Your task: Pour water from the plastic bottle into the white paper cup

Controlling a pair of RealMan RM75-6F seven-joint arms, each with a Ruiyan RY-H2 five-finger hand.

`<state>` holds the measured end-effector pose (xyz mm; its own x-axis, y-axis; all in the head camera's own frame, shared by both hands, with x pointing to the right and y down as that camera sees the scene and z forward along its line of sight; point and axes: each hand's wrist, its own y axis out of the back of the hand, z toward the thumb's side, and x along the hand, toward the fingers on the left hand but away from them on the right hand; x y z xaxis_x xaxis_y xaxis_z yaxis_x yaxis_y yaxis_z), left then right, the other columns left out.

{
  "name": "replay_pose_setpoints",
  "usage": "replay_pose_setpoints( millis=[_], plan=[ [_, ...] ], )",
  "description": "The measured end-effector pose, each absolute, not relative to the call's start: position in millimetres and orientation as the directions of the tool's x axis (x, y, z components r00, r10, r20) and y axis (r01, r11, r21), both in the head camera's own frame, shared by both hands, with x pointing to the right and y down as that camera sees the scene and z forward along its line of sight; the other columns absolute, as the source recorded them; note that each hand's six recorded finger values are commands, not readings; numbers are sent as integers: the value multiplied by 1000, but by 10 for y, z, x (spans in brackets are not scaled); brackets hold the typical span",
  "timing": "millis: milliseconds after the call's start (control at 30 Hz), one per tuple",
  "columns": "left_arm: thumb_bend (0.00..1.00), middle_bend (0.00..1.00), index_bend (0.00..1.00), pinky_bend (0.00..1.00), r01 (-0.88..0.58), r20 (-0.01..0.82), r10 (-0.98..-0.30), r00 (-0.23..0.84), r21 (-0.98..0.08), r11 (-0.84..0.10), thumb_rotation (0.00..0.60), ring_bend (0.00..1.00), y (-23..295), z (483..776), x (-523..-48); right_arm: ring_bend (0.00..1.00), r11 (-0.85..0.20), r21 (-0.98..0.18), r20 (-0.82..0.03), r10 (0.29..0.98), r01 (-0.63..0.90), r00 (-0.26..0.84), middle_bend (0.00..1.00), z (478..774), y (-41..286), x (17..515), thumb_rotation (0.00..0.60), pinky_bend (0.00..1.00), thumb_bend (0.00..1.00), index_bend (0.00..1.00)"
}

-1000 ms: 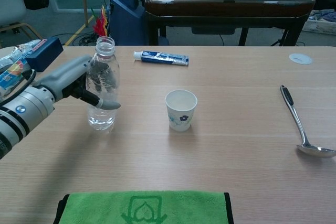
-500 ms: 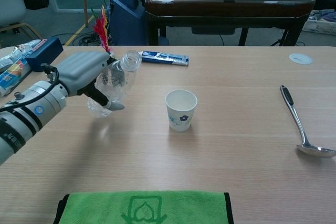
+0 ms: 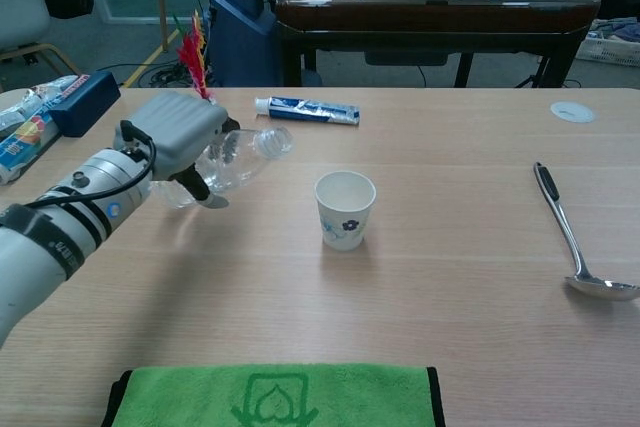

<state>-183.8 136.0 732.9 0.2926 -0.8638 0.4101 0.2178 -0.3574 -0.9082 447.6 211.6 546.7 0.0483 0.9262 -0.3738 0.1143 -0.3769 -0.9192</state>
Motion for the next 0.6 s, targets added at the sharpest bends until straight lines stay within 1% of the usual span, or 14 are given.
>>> replay_pose_setpoints(
  millis=[233,600],
  plan=[
    [20,634,668,643,318,445,-861,247,-876,-362,600,521,1364,7399,-1749,324,-381,-916,-379,924,121,43,416,5476,2112,4494,600,438,174,351],
    [20,635,666,643,471,534,-829,164,-781,-410,600,521,1420,7526,-1589,324,-372,-919,-370,928,131,39,416,5440,2098,4521,600,438,174,351]
  ],
)
